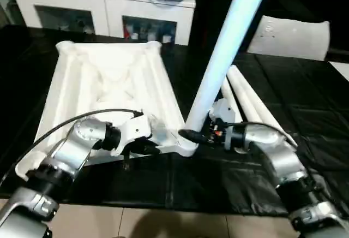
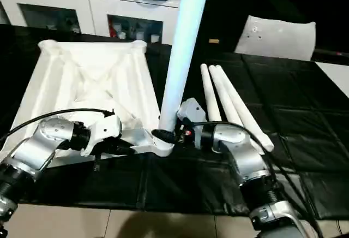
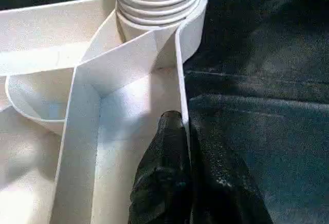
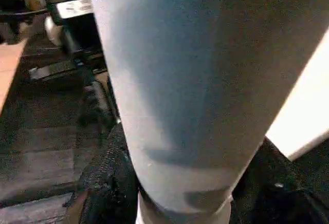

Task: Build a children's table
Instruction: Insert table leg to table base

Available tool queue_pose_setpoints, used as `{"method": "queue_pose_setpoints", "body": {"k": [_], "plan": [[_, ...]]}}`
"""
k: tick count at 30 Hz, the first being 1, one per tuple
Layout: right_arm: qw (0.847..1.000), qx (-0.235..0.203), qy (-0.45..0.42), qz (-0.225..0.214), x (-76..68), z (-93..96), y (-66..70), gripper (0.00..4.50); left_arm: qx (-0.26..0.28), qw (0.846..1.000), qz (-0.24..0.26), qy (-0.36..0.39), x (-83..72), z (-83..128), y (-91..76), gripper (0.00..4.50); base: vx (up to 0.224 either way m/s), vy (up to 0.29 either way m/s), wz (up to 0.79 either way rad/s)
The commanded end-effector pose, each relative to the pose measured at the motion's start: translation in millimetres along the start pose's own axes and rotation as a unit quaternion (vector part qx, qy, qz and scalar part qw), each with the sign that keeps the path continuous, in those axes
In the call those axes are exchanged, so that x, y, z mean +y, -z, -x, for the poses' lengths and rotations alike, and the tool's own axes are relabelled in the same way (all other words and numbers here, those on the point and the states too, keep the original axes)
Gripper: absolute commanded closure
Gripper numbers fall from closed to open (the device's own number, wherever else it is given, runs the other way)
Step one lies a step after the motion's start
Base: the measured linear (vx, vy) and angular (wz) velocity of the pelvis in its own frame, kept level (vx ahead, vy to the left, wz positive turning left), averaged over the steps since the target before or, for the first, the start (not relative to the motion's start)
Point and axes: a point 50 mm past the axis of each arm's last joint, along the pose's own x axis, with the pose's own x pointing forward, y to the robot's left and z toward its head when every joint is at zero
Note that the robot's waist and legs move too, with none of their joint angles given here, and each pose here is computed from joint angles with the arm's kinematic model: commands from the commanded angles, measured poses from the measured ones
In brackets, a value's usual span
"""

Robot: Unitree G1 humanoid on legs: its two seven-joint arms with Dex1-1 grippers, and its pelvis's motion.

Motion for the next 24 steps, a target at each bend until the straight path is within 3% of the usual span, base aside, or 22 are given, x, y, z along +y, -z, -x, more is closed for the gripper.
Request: {"method": "queue_pose_setpoints", "body": {"k": [1, 15, 20, 24], "plan": [[0.991, 0.084, -0.072, -0.075, 28.9, -7.8, 45.4, 2.6, 0.004, 0.998, -0.055, 0.011, 7.9, 0, -17.7, 4.5, 0.0, 0.0, 0.0], [0.994, 0.061, -0.048, -0.079, 29.0, -12.5, 45.7, 2.6, 0.032, 0.999, -0.038, -0.015, 16.1, 10, -5.1, 4.5, 0.0, 0.0, 0.0], [0.995, 0.062, 0.021, -0.08, 21.1, -18.0, 47.4, 2.6, -0.026, 0.996, 0.033, -0.083, 8.6, 16, -3.9, 4.5, 0.0, 0.0, 0.0], [0.988, 0.053, 0.114, -0.09, 9.0, -26.5, 47.4, 2.6, -0.064, 0.982, 0.109, -0.138, -13.9, 17, -6.5, 4.5, 0.0, 0.0, 0.0]]}}
